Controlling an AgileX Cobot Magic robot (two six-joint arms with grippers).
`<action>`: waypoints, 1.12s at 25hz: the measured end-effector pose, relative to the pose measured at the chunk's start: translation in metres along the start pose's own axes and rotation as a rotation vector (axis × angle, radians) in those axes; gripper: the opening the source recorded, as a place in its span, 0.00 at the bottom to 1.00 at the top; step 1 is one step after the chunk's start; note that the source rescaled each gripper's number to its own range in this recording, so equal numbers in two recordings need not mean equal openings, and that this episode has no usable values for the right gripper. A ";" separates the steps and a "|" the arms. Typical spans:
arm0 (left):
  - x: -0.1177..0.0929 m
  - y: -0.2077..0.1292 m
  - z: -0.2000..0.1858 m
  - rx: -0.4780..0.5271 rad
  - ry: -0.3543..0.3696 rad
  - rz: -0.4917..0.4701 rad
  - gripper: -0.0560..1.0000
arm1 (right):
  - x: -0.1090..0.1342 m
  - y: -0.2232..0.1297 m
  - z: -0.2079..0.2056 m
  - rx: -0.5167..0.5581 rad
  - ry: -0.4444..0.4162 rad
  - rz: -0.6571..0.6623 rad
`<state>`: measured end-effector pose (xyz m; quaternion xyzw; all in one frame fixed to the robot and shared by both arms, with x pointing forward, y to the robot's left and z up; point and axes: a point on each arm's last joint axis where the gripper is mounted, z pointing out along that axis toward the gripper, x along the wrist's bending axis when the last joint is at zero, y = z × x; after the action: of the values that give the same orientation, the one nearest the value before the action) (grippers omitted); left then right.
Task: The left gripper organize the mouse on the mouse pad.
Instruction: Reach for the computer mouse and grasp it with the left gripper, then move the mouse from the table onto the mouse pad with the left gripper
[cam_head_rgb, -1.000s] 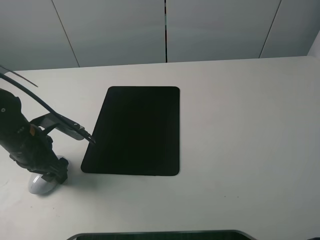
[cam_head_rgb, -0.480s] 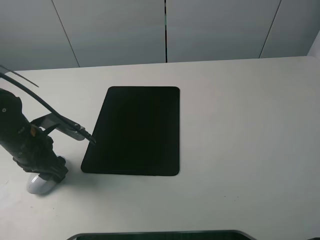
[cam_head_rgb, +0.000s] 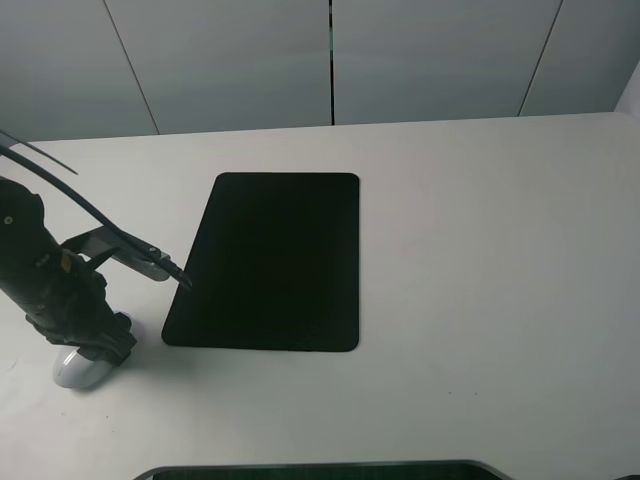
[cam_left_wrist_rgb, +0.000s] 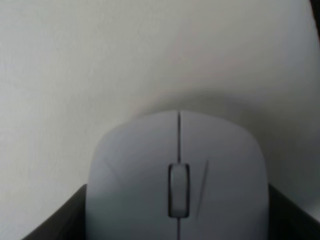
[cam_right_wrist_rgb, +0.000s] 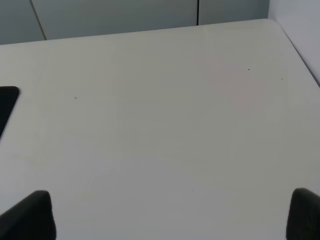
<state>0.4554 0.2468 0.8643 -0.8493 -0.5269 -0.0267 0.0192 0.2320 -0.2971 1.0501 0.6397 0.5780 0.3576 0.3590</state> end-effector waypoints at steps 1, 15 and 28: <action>0.000 0.000 0.000 0.002 0.000 0.000 0.06 | 0.000 0.000 0.000 0.000 0.000 0.000; 0.009 0.020 -0.062 -0.065 0.018 -0.130 0.06 | 0.000 0.000 0.000 0.000 0.000 0.000; 0.017 0.054 -0.114 -0.174 -0.003 -0.503 0.06 | 0.000 0.000 0.000 0.000 0.000 0.000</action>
<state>0.5088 0.2314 0.9786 -0.6903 -0.7170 -0.0746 -0.0616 0.2320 -0.2971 1.0501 0.6397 0.5780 0.3576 0.3590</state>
